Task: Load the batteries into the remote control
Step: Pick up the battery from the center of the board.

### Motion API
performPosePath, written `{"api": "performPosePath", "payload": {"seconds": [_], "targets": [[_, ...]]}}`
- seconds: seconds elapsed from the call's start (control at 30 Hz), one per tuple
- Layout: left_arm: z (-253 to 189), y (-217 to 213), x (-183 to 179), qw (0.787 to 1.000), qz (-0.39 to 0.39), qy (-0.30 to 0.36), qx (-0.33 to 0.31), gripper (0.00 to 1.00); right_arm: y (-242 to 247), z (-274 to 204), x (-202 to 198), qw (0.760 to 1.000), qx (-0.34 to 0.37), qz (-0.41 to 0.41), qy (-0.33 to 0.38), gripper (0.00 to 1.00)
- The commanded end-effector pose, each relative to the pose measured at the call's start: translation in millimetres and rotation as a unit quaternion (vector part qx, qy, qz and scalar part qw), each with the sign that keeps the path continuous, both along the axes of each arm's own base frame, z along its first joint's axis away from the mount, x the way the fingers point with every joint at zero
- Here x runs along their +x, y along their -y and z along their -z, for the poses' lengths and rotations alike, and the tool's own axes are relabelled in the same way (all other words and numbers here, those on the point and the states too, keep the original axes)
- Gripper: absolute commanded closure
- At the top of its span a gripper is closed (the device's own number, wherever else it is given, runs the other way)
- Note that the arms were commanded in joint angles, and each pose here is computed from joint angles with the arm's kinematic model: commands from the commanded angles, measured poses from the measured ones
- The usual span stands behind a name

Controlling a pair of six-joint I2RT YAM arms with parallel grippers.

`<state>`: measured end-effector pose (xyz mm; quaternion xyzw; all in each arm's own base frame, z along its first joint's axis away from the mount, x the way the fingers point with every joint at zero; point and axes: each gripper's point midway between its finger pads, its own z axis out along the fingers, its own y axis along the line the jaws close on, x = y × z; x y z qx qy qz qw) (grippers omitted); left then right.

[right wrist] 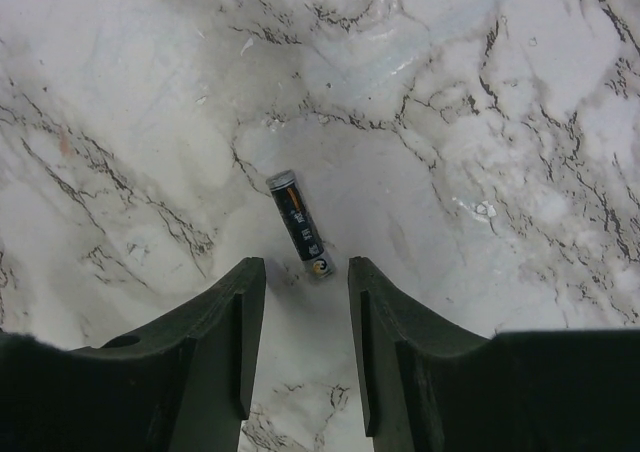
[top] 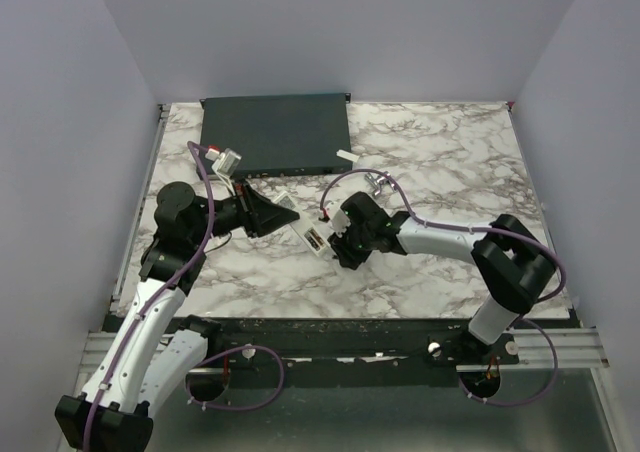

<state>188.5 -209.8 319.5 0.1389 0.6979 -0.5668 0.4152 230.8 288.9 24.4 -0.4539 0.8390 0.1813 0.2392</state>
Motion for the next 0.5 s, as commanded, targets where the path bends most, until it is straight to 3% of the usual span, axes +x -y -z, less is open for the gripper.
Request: {"api": "performPosePath", "payload": {"seconds": [0.0, 0.47], "targets": [[-8.4, 0.2, -2.1, 1.0, 0.013, 0.022, -0.008, 1.0, 0.4, 4.9, 1.9, 1.0, -0.019, -0.002, -0.007, 0.55], [-8.7, -1.6, -0.1, 1.0, 0.01, 0.02, -0.01, 1.0, -0.3, 14.6, 0.4, 0.999, -0.031, -0.01, -0.019, 0.58]]}}
